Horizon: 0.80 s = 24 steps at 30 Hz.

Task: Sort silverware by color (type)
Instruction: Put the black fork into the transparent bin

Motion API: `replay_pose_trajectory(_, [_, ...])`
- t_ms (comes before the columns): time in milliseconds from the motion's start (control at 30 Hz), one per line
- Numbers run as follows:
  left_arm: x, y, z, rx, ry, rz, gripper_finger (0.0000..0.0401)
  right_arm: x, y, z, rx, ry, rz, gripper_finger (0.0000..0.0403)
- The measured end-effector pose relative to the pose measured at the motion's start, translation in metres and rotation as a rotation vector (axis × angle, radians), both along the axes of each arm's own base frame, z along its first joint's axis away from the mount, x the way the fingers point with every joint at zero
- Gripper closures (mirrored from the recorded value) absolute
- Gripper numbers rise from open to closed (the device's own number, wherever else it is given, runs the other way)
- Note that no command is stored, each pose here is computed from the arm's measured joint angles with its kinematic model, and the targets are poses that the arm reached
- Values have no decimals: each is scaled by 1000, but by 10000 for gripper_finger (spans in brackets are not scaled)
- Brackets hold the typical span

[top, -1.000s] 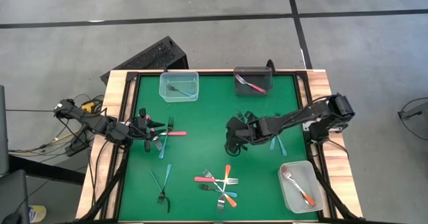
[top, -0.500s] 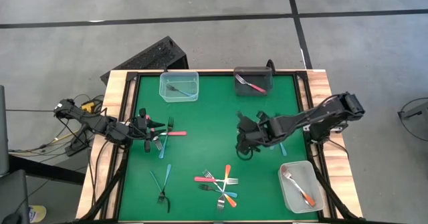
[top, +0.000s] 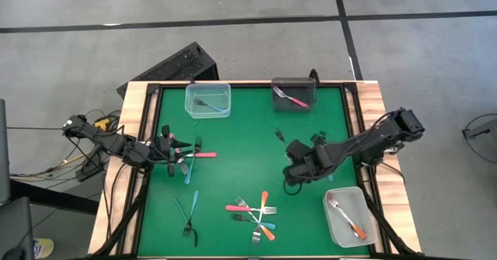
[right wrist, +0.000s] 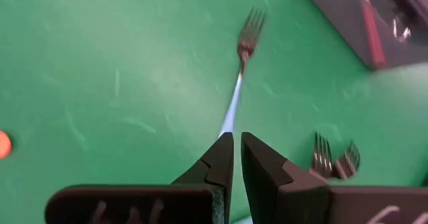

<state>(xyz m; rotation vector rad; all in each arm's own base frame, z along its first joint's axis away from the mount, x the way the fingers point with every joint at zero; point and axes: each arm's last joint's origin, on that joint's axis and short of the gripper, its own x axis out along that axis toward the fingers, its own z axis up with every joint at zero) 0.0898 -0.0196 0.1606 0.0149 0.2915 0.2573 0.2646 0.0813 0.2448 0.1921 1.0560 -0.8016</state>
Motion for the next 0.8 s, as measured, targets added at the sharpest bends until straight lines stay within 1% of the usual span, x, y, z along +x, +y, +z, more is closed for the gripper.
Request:
replay_pose_trajectory(67, [0,0,0,22,6,-3,303,-2,5,0,0,-15,-5,346])
replay_pose_trajectory(200, [0,0,0,138,36,-30,303,-5,15,0,-10,-28,17,346])
replay_pose_trajectory(267, [0,0,0,150,33,-35,303,-7,18,0,-12,-26,21,346])
replay_pose_trajectory(333, [1,0,2,97,-6,-21,303,-11,18,0,-21,-18,-4,346])
replay_pose_trajectory(367, [2,-1,4,44,-39,-8,303,-13,19,0,-24,-13,-20,346])
replay_pose_trajectory(400, [3,-1,6,-25,-84,8,303,-15,18,0,-28,-6,-36,346])
replay_pose_trajectory(500, [4,-1,14,-284,-217,62,303,-18,18,-2,-46,-7,-69,346])
replay_pose_trajectory(533, [4,-1,15,-353,-247,83,303,-19,18,-5,-50,-6,-73,346])
replay_pose_trajectory(567, [4,-1,16,-401,-274,109,303,-20,17,-9,-51,-3,-74,346])
replay_pose_trajectory(600, [4,0,16,-424,-292,136,303,-20,17,-13,-49,-6,-72,346])
replay_pose_trajectory(667, [4,1,17,-420,-312,191,303,-20,17,-23,-34,-29,-69,346])
replay_pose_trajectory(733, [3,3,17,-398,-321,232,303,-14,19,-34,24,-69,-46,346])
replay_pose_trajectory(800, [3,3,17,-386,-327,250,303,-8,22,-42,107,-108,12,346])
